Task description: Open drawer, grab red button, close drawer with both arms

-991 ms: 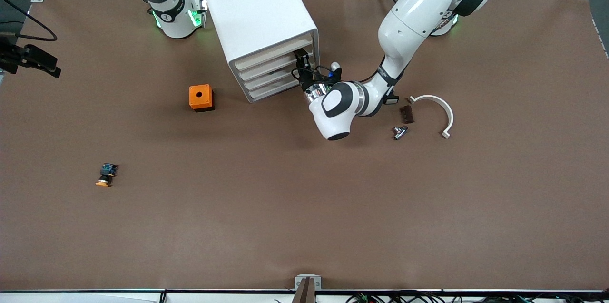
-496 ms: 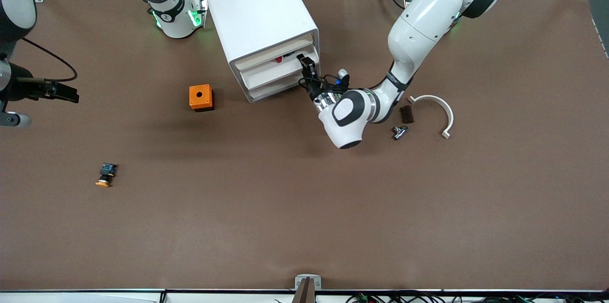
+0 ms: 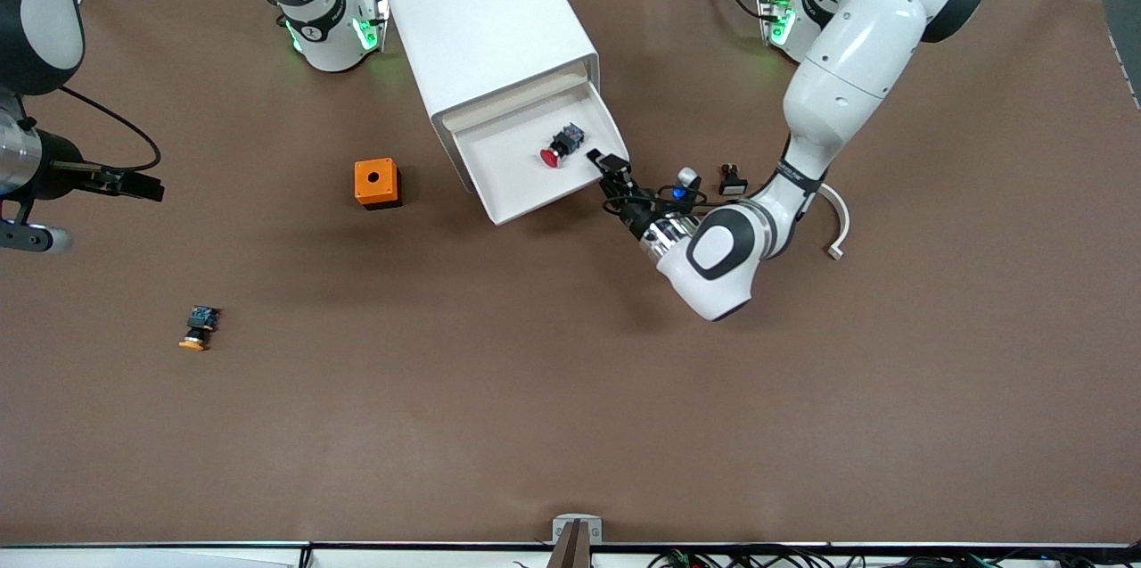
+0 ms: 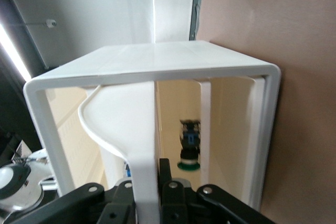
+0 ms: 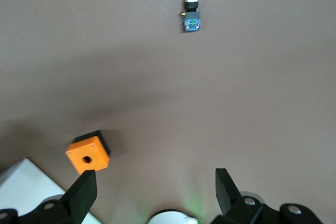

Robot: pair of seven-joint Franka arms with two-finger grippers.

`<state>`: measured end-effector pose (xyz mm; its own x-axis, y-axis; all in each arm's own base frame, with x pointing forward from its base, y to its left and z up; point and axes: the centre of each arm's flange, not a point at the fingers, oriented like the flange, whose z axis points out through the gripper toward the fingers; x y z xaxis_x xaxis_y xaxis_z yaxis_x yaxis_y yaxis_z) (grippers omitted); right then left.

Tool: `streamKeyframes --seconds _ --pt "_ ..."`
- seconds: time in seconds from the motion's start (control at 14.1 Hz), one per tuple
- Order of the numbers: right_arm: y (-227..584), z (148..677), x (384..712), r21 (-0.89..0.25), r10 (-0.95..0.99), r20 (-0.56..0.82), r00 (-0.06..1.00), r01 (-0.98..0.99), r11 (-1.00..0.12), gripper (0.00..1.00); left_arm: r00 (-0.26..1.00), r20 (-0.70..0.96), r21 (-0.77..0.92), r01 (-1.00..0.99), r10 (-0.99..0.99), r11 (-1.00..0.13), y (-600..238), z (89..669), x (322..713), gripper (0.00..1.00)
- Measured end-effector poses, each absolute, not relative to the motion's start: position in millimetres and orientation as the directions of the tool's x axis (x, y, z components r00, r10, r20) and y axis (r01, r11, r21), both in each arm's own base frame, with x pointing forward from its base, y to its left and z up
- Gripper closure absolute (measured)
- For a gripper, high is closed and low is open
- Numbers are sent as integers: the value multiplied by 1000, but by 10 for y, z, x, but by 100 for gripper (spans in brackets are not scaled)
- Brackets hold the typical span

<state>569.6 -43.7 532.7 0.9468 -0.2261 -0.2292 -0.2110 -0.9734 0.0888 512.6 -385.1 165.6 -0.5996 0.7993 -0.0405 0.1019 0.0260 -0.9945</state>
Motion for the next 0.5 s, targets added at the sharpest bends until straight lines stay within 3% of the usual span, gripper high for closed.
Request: streamKeyframes --seconds 0.21,0.35,0.5 --pt "-31 5337 5698 112 -359 -223 906 -342 -933 0 -613 -48 -994 106 788 22 -3737 1646 5196 87" --pt "485 5343 5667 115 -443 -224 868 -428 -897 0 -614 -50 -994 110 788 22 -3729 1639 5202 71" --pt "995 5353 5614 113 -497 -218 840 -484 -868 0 -620 -80 -990 141 781 11 -3662 1636 5275 47"
